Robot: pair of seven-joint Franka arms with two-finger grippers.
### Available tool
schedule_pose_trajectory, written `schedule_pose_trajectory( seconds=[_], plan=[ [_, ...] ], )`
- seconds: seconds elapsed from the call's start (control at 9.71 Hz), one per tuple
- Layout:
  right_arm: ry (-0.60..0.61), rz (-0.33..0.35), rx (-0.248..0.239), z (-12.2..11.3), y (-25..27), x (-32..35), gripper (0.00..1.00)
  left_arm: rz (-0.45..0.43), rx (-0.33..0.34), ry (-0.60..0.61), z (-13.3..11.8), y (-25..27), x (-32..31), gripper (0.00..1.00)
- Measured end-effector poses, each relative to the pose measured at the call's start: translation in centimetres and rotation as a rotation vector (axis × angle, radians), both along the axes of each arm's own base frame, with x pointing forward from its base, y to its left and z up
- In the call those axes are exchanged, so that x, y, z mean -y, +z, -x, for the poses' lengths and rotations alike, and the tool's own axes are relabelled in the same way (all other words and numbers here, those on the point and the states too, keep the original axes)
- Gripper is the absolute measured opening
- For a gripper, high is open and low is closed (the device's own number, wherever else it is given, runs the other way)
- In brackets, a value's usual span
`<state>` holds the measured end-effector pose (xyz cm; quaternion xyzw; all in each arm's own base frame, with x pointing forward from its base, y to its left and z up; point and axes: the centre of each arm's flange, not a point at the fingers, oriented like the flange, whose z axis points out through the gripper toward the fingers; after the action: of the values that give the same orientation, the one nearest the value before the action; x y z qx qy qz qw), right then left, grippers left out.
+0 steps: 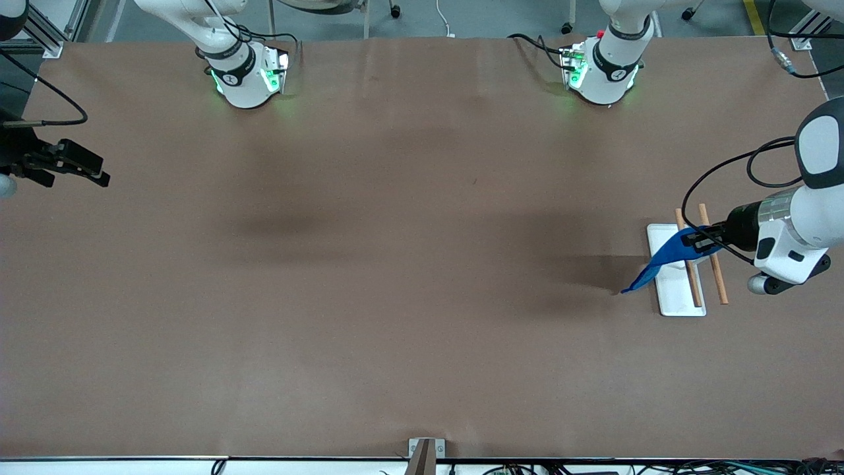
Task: Right arm passes towel to left arm to hang
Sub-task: 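Carry the towel with the left gripper over the wooden dowels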
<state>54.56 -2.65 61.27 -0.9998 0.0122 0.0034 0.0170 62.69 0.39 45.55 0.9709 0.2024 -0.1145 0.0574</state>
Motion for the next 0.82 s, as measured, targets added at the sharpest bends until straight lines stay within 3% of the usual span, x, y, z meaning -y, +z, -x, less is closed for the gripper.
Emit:
schedule_pose_trajectory(
  seconds=[0.51, 0.82],
  plan=[
    [-0.001, 0.0, 0.004, 0.0, 0.0, 0.0, 1.0, -0.045, -0.058, 0.056, 1.2, 0.0, -4.3, 0.04],
    [-0.001, 0.0, 0.005, -0.1, 0.0, 0.0, 1.0, -0.091, -0.074, 0.031, 2.0, -1.1, -9.2, 0.04]
  ],
)
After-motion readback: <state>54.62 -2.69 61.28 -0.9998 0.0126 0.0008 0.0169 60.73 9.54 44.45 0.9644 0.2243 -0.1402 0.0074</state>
